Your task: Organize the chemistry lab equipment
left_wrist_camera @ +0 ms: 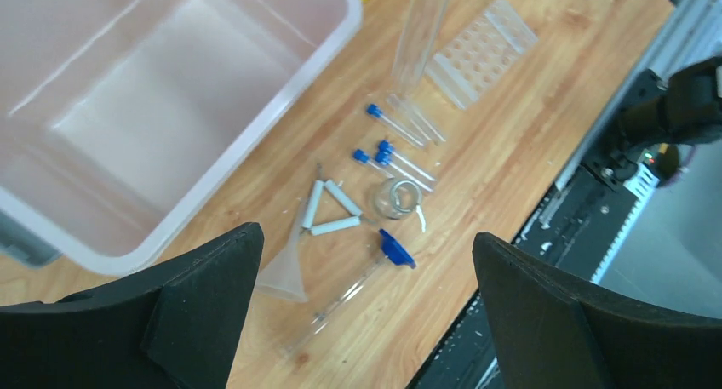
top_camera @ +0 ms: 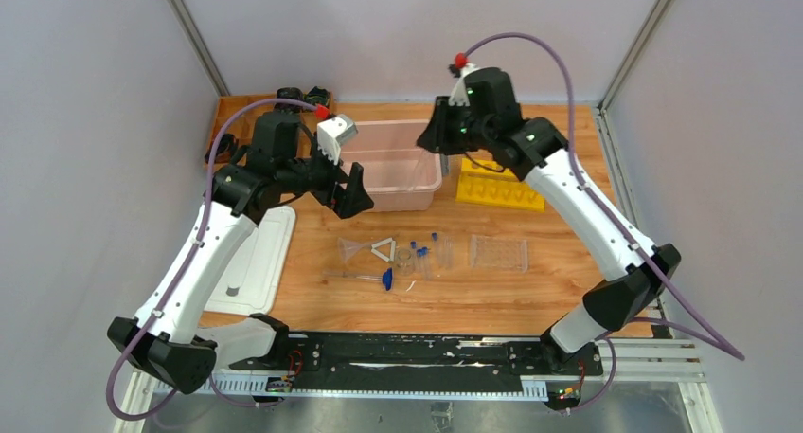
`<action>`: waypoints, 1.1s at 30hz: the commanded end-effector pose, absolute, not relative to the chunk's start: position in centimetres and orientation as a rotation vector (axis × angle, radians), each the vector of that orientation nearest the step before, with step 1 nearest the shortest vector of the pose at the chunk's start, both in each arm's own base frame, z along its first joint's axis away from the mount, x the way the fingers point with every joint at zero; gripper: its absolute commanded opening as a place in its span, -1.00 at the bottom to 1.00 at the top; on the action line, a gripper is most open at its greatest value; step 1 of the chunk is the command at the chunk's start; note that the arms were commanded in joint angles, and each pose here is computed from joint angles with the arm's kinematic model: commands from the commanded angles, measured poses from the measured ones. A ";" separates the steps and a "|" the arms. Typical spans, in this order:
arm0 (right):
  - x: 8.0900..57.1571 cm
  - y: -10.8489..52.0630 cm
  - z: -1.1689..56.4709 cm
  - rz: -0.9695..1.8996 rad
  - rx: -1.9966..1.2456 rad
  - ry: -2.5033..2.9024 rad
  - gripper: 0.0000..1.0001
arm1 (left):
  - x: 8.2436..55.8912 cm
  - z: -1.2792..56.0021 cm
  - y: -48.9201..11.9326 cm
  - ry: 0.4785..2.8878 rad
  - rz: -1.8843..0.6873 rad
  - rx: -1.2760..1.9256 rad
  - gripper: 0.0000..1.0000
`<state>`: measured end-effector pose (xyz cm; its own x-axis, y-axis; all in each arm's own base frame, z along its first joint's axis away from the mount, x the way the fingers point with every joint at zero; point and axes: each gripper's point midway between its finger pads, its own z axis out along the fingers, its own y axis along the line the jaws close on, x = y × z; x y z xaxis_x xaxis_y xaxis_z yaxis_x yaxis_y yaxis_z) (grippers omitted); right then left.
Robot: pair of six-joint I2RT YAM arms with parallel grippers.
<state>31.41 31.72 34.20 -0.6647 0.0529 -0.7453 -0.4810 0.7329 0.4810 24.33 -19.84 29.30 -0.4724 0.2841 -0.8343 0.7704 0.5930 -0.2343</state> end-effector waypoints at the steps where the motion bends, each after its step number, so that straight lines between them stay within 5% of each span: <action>1: 35.6 20.3 34.9 0.414 -0.177 2.069 -1.00 | 26.1 29.4 -18.1 2.100 -0.628 0.765 1.00; 8: 40.7 10.0 33.6 0.005 -0.004 1.877 -1.00 | 25.9 28.7 -17.5 2.131 -0.598 0.752 1.00; 33: 45.7 5.1 25.3 -0.168 0.077 1.782 -1.00 | 26.3 26.0 -14.3 2.244 -0.365 0.800 1.00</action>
